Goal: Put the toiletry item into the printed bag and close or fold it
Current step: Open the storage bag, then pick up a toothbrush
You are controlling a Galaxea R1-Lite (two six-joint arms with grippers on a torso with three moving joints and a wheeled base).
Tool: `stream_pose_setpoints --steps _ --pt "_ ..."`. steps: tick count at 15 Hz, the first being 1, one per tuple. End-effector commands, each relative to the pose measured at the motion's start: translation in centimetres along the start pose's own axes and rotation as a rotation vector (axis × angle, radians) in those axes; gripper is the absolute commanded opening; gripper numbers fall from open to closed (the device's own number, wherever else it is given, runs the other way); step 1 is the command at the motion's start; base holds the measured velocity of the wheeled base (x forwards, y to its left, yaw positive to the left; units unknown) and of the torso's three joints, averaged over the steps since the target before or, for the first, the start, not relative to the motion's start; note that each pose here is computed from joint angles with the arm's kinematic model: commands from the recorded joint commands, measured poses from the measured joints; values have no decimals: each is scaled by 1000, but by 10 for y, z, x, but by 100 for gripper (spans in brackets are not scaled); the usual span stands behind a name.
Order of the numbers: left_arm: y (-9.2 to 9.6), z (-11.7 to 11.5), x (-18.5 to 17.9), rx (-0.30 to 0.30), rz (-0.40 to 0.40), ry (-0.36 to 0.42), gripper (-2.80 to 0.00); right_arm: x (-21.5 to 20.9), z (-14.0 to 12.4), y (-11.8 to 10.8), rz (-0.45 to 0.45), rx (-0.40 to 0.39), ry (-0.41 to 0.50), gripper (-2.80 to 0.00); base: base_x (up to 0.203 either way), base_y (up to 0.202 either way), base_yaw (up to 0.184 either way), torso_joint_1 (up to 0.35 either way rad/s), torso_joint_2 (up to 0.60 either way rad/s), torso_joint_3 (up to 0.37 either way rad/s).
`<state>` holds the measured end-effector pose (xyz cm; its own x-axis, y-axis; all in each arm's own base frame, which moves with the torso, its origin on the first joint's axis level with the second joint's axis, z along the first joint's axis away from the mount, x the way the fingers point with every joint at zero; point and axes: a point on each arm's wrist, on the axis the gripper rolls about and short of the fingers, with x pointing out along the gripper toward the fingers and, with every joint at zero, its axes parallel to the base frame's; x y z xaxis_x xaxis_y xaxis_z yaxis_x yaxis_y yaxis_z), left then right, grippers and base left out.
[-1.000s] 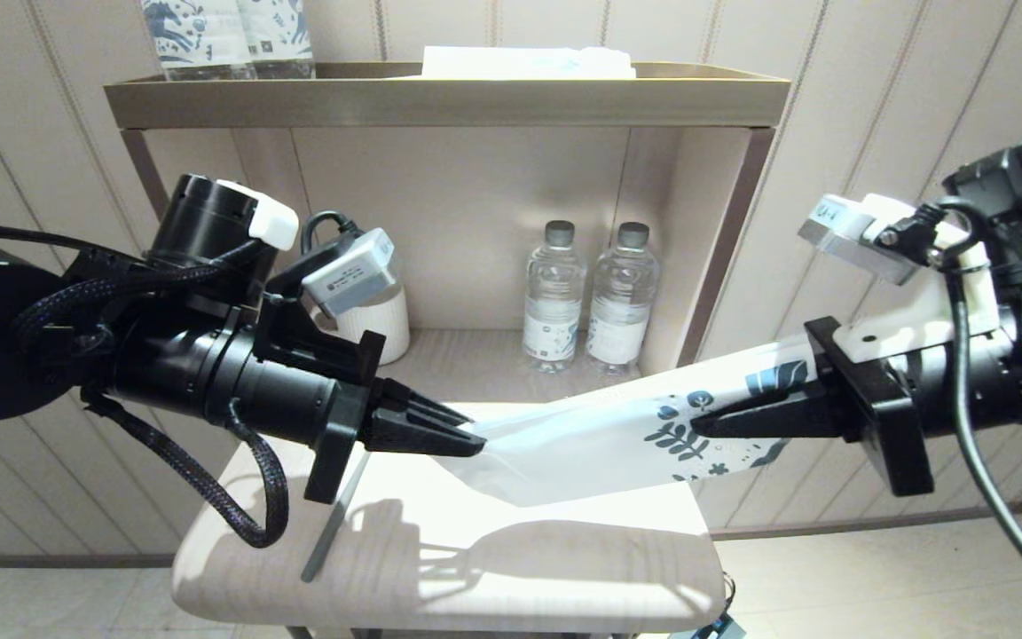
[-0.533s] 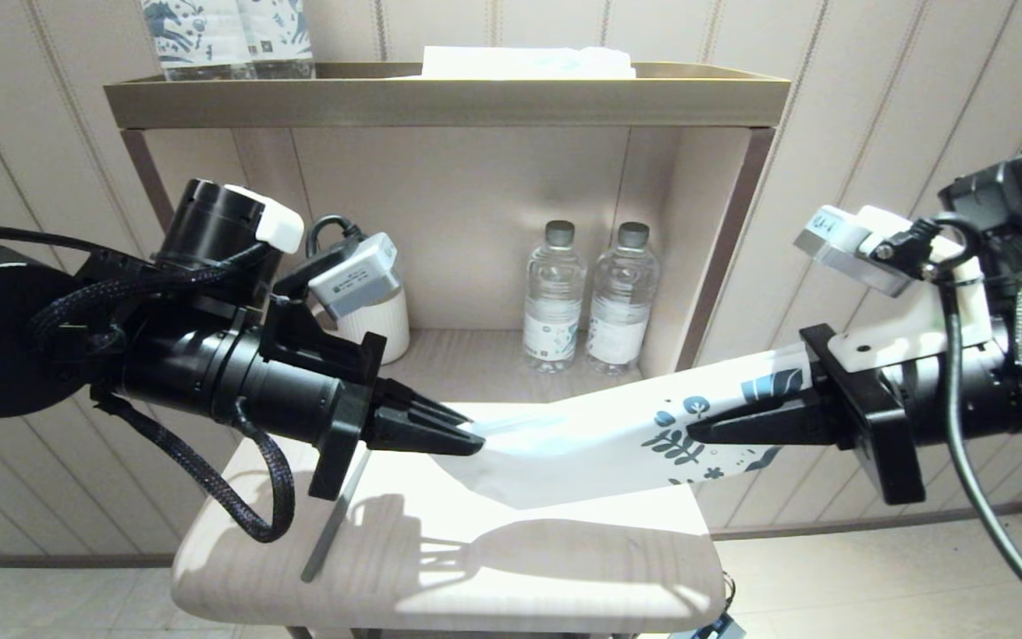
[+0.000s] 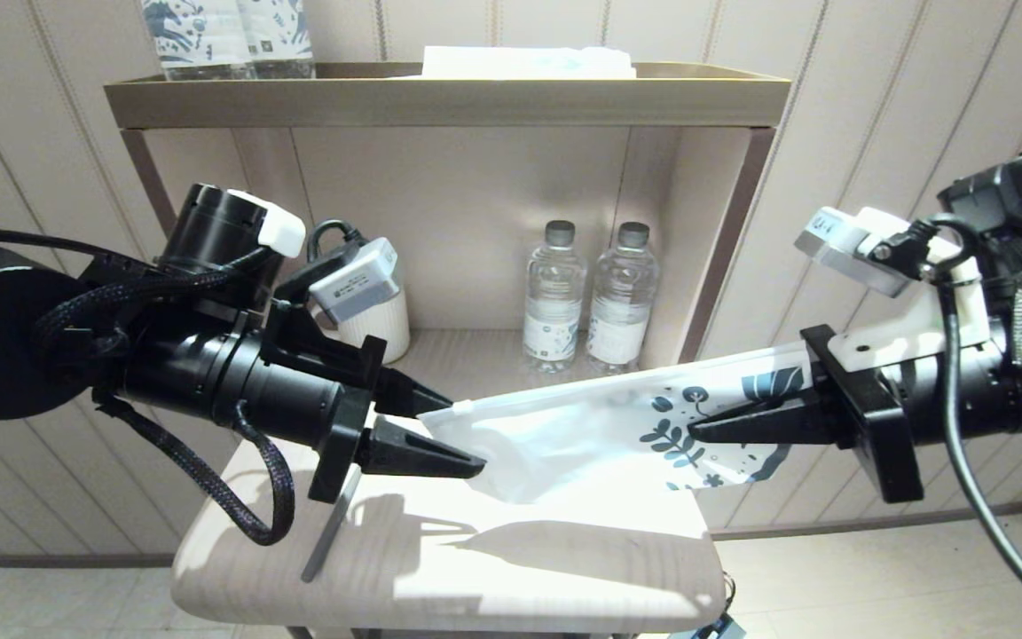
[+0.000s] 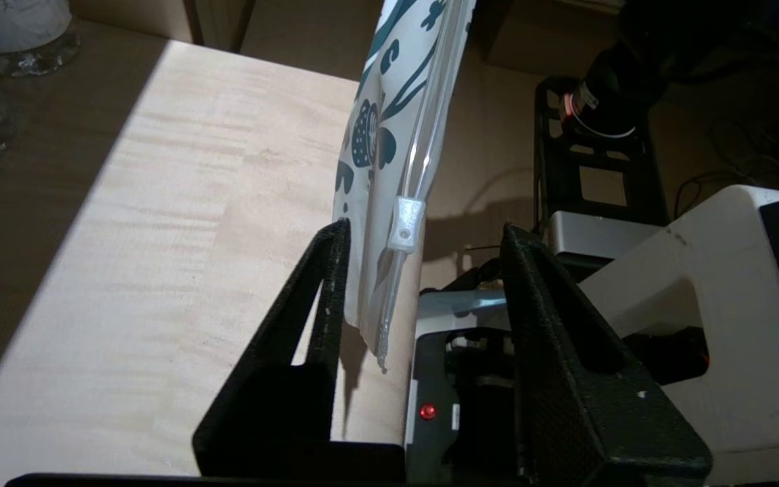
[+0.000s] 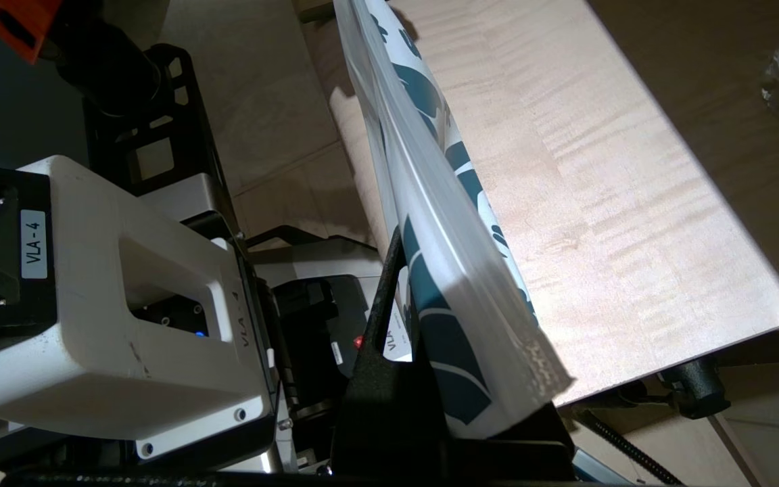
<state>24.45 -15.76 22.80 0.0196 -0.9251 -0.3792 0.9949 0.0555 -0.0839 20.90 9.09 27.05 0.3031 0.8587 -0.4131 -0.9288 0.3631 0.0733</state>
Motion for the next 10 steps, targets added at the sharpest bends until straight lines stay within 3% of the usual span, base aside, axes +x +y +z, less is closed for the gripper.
stream_pose_setpoints --steps 1,10 --pt "1 2 0 3 -7 -7 0 1 0 -1 6 1 2 -280 0 0 0 0 0 0" --pt "10 -7 10 -31 -24 12 0 -4 4 2 21 -13 -25 -280 0 0 0 0 0 0"
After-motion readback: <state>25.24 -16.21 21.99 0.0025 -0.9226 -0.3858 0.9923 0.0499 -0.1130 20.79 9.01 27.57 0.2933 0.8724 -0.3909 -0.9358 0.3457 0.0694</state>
